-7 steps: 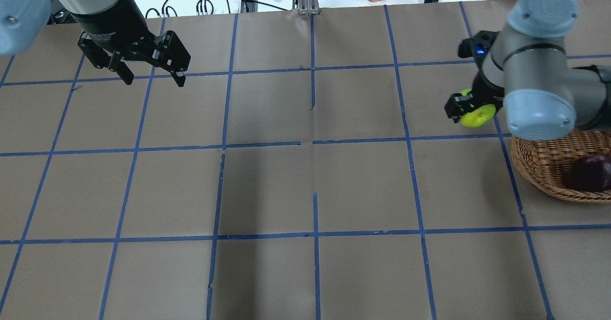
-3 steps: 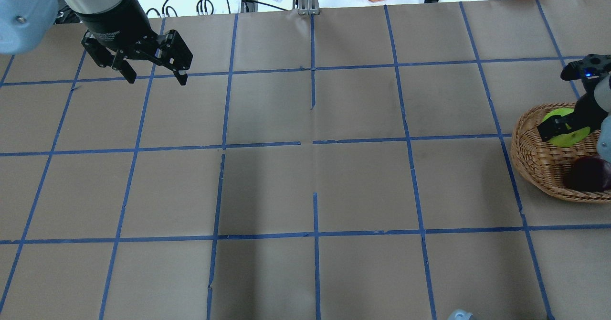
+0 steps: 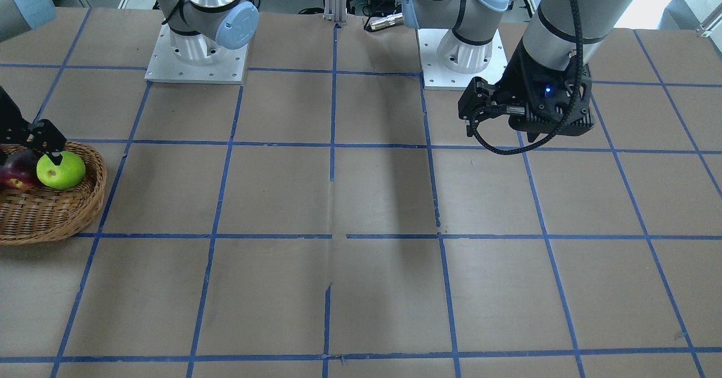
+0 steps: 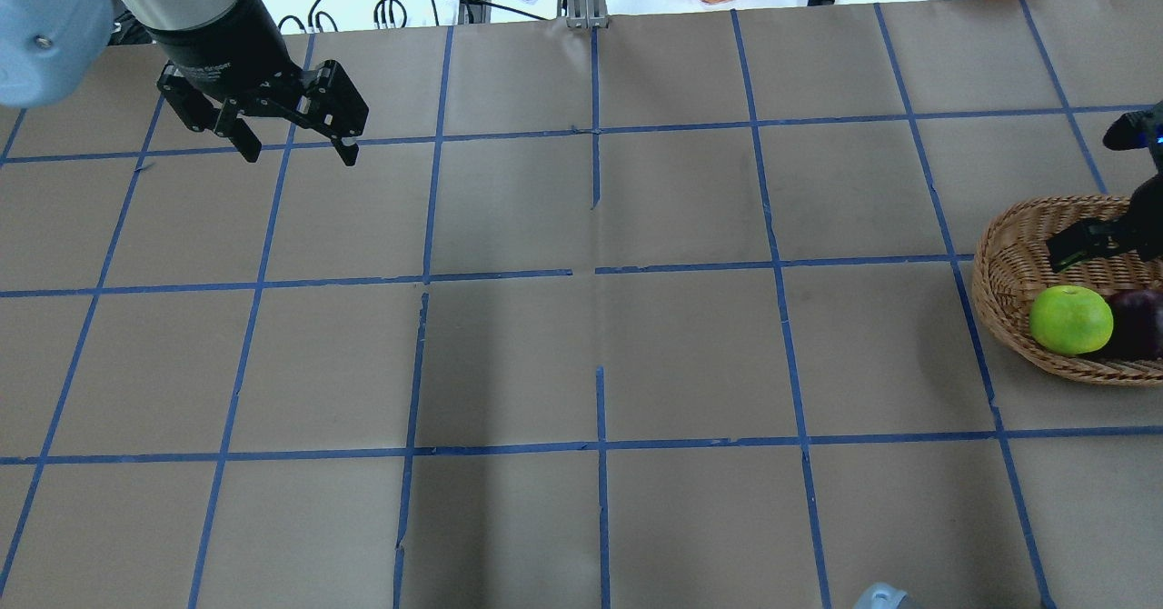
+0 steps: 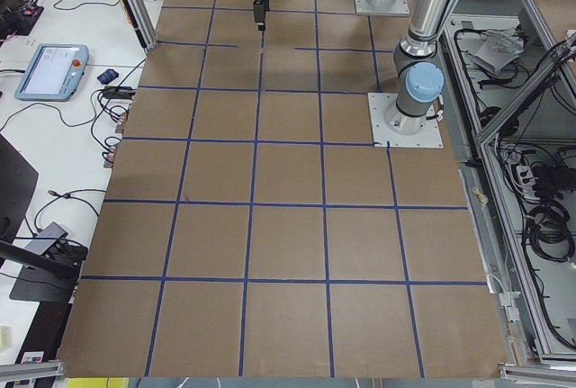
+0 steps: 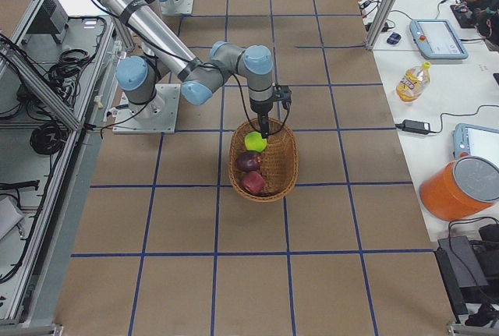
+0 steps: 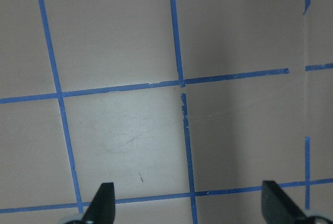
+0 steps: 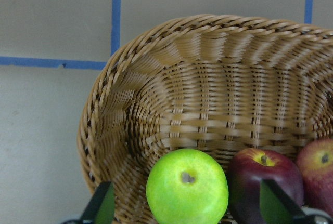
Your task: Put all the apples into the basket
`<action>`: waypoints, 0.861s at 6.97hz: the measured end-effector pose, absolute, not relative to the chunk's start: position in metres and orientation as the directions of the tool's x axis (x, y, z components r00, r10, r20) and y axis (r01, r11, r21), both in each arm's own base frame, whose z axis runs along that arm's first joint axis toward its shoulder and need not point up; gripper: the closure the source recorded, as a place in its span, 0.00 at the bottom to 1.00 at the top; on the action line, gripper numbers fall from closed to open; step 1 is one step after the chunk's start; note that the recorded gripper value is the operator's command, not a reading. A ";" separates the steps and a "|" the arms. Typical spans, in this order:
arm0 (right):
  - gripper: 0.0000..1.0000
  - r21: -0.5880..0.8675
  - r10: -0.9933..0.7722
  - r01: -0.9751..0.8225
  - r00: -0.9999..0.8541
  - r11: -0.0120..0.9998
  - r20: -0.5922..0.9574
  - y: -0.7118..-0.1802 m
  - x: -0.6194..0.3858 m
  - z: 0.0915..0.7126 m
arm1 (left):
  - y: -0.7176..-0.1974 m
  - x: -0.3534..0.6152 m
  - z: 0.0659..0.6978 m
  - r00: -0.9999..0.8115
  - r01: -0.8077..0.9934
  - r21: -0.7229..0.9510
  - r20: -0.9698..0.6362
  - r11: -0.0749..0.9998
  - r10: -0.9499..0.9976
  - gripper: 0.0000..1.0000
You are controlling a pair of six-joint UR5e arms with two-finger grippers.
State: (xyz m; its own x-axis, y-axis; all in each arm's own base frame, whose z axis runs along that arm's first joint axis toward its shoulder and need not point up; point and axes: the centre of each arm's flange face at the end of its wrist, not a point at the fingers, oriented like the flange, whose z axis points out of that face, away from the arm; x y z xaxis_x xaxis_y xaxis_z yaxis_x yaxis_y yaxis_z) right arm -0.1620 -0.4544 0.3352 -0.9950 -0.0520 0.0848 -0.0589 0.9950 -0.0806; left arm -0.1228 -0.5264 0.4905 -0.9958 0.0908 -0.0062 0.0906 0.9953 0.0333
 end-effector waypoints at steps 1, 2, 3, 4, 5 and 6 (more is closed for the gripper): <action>0.00 -0.049 -0.037 -0.040 -0.998 0.998 0.057 -0.448 -0.157 0.382 | -0.527 -0.123 0.490 -0.996 0.091 0.035 -0.006 0.995 0.091 0.00; 0.00 -0.012 -0.022 -0.022 -0.999 1.000 0.032 -0.442 -0.153 0.432 | -0.527 -0.123 0.489 -0.996 0.091 0.036 -0.005 0.995 0.091 0.00; 0.00 0.019 0.000 0.000 -1.000 1.000 0.018 -0.437 -0.150 0.473 | -0.527 -0.124 0.489 -0.996 0.091 0.036 -0.006 0.995 0.092 0.00; 0.00 0.039 0.015 0.015 -1.000 0.999 0.007 -0.435 -0.147 0.493 | -0.527 -0.124 0.489 -0.996 0.091 0.036 -0.005 0.995 0.092 0.00; 0.00 0.047 0.016 0.016 -1.000 0.999 0.000 -0.437 -0.138 0.502 | -0.527 -0.124 0.489 -0.996 0.091 0.035 -0.005 0.995 0.092 0.00; 0.00 0.049 0.005 0.005 -1.000 0.999 -0.002 -0.445 -0.113 0.509 | -0.527 -0.124 0.489 -0.996 0.092 0.035 -0.005 0.995 0.092 0.00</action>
